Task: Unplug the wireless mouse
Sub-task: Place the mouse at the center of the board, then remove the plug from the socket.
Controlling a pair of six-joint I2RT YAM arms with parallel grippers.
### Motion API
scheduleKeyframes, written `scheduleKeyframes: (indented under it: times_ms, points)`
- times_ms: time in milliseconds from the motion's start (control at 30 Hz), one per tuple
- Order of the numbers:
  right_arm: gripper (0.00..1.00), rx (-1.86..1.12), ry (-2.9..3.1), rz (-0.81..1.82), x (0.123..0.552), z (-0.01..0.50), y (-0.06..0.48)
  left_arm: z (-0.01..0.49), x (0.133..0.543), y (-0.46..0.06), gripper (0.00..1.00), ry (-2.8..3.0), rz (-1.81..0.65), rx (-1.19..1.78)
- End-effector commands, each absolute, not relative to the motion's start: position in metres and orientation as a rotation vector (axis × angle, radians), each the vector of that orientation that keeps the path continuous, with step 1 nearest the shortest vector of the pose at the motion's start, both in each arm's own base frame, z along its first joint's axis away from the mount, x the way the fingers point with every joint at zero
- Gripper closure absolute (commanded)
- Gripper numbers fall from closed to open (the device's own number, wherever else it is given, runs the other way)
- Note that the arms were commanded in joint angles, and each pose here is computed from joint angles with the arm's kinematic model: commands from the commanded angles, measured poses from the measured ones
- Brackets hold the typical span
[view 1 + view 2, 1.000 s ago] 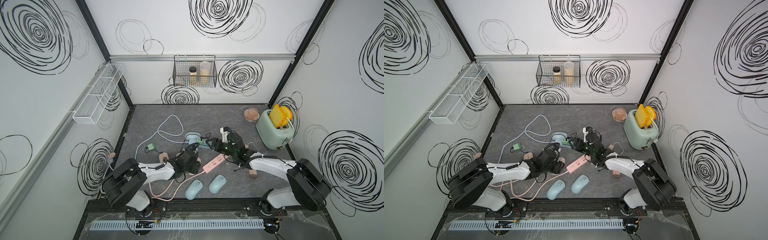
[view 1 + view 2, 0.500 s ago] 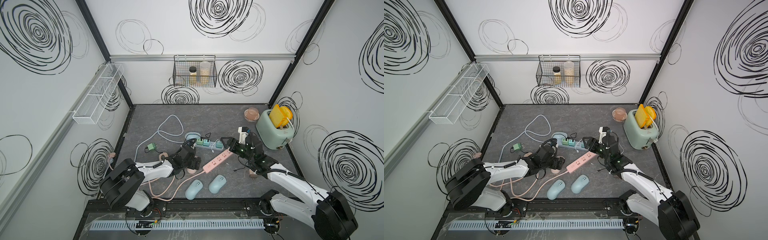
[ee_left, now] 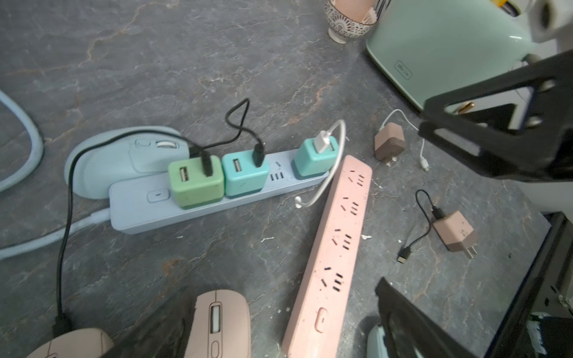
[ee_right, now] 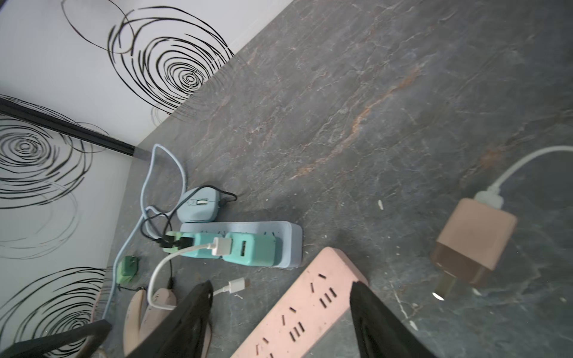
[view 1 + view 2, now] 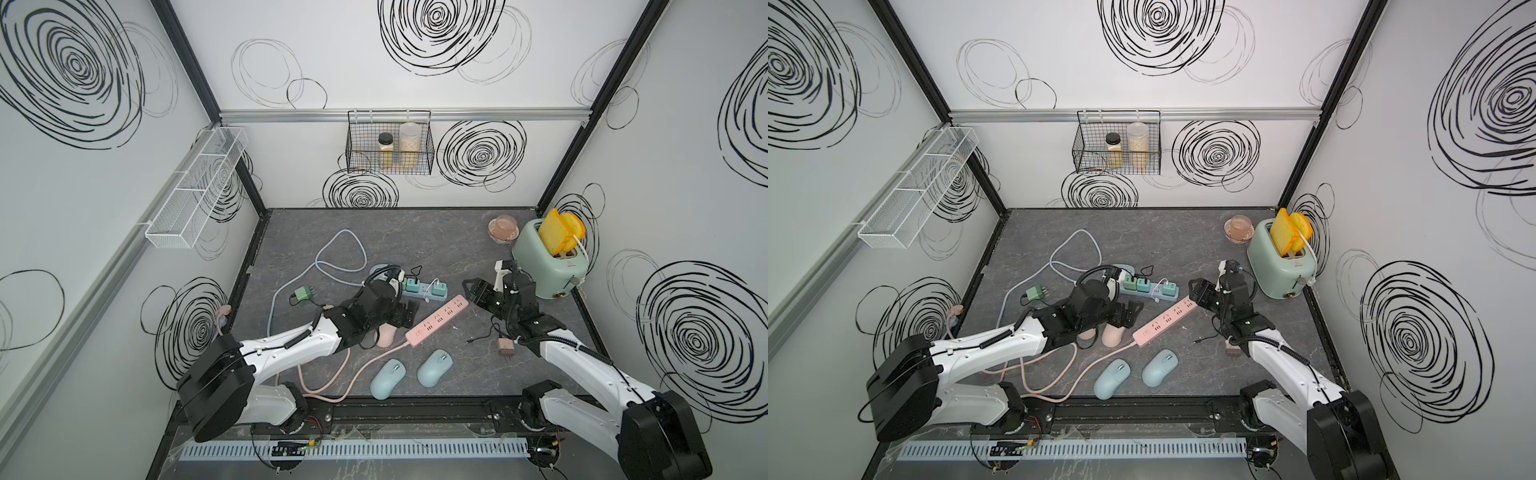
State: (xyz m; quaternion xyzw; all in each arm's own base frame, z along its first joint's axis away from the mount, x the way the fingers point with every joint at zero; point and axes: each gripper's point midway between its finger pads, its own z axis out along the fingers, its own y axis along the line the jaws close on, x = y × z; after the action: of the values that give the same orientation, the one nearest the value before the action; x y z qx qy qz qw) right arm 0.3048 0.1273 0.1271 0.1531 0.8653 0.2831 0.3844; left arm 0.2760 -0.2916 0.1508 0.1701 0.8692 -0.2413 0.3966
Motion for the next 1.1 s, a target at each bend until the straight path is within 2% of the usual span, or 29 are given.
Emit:
scheduleKeyframes:
  times_ms: [0,167,333,700,867,1067]
  points:
    - [0.28,0.348,2.247,0.643,0.305,0.117,0.122,0.165,0.286,-0.312,0.08,2.158,-0.505,0.535]
    - [0.32,0.333,2.298,0.609,0.307,0.106,0.123,0.164,0.297,-0.340,0.08,2.173,-0.543,0.590]
    - [0.32,0.284,2.335,0.623,0.309,0.100,0.131,0.154,0.314,-0.353,0.11,2.215,-0.428,0.643]
    - [0.29,0.077,2.333,0.521,0.317,0.114,0.164,0.144,0.334,-0.284,0.18,2.232,-0.469,0.399]
    - [0.29,0.095,2.336,0.489,0.323,0.117,0.166,0.151,0.350,-0.267,0.26,2.214,-0.423,0.360]
    - [0.27,0.071,2.350,0.449,0.325,0.118,0.176,0.151,0.372,-0.269,0.22,2.219,-0.443,0.333]
